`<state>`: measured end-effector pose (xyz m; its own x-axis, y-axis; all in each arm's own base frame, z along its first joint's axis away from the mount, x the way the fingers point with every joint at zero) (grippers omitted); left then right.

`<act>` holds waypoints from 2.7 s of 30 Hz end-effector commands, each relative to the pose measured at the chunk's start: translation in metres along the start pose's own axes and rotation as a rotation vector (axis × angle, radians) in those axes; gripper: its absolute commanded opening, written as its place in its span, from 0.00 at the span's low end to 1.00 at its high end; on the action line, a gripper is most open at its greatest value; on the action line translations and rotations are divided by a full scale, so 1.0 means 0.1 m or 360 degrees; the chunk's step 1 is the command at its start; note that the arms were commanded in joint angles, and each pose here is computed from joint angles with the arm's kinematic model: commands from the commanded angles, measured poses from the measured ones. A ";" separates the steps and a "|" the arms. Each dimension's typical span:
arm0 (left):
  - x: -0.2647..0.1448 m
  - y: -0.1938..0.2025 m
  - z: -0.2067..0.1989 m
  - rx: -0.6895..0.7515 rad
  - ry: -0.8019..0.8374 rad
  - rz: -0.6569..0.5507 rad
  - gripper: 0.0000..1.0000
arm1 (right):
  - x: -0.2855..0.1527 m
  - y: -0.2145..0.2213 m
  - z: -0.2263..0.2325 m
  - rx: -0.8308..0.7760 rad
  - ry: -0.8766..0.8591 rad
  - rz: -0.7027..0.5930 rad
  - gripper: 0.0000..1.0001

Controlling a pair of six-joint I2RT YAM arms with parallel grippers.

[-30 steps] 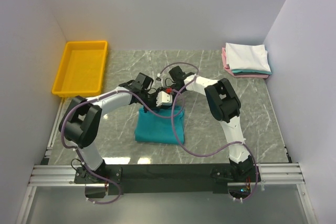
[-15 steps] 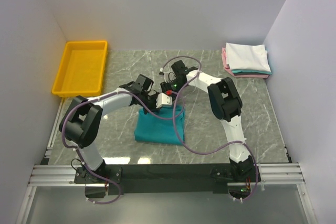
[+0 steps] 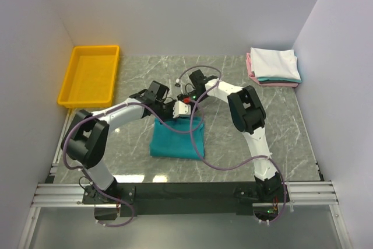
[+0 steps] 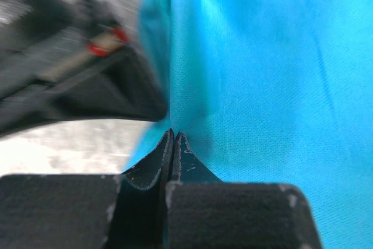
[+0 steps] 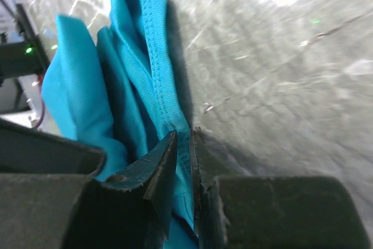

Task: Fold and stack the t-shirts
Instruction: Fold the tshirt

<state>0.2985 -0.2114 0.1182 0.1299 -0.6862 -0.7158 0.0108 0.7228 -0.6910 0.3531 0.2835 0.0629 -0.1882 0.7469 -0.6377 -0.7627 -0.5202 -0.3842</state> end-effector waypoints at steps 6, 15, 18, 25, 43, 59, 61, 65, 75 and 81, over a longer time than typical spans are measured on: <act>-0.27 -0.46 0.40 0.0292 -0.0352 -0.0244 0.01 | 0.21 0.29 -0.15 0.0063 -0.0015 0.0190 0.21; 0.05 -0.14 0.42 0.0308 -0.0307 -0.0150 0.01 | -0.16 -0.07 -0.28 -0.0006 0.0182 0.0083 0.25; 0.10 -0.11 0.42 0.0302 -0.0293 -0.0139 0.01 | -0.33 -0.17 -0.32 -0.0057 0.0343 0.0063 0.32; 0.12 -0.06 0.62 0.0161 -0.0330 -0.0090 0.20 | -0.95 -0.33 -0.40 -0.0026 0.0623 -0.0100 0.51; -0.56 -0.02 0.48 -0.1497 0.0103 -0.0616 0.40 | -0.90 0.29 0.54 0.0293 -0.0204 -0.0391 0.41; -0.07 0.94 1.19 -0.2241 -0.0021 -0.0529 0.35 | -0.82 0.16 -0.47 0.0513 0.0453 -0.0355 0.43; -0.24 0.86 1.26 -0.2141 -0.0027 -0.0607 0.36 | -0.90 0.07 -0.33 0.0441 0.0354 -0.0382 0.42; -0.60 0.49 1.13 -0.1921 0.0042 -0.0723 0.40 | -1.06 0.08 0.11 0.0303 0.0074 -0.0452 0.41; -0.33 -0.10 0.24 -0.2059 0.0343 -0.0780 0.36 | -0.76 0.46 0.51 0.0401 -0.0210 -0.0420 0.42; 0.24 0.56 0.24 -0.2467 0.0312 -0.0407 0.34 | -0.43 0.77 0.01 0.0638 -0.0085 -0.0231 0.43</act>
<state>0.3201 -0.2028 0.1068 0.1622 -0.9090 -0.3840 -0.9526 -0.0428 -0.3012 0.3026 0.2240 0.0919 -0.0683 0.8575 -0.5100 -0.9384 -0.2287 -0.2590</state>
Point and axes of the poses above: each gripper's point midway between its finger pads, its own x axis out along the fingers, its own z axis along the line the jaws close on, y = z × x, the point moved 7 cm from there along -x, back along the fingers, and after that the axes turned 6 degrees about -x, right-handed, at the moved point
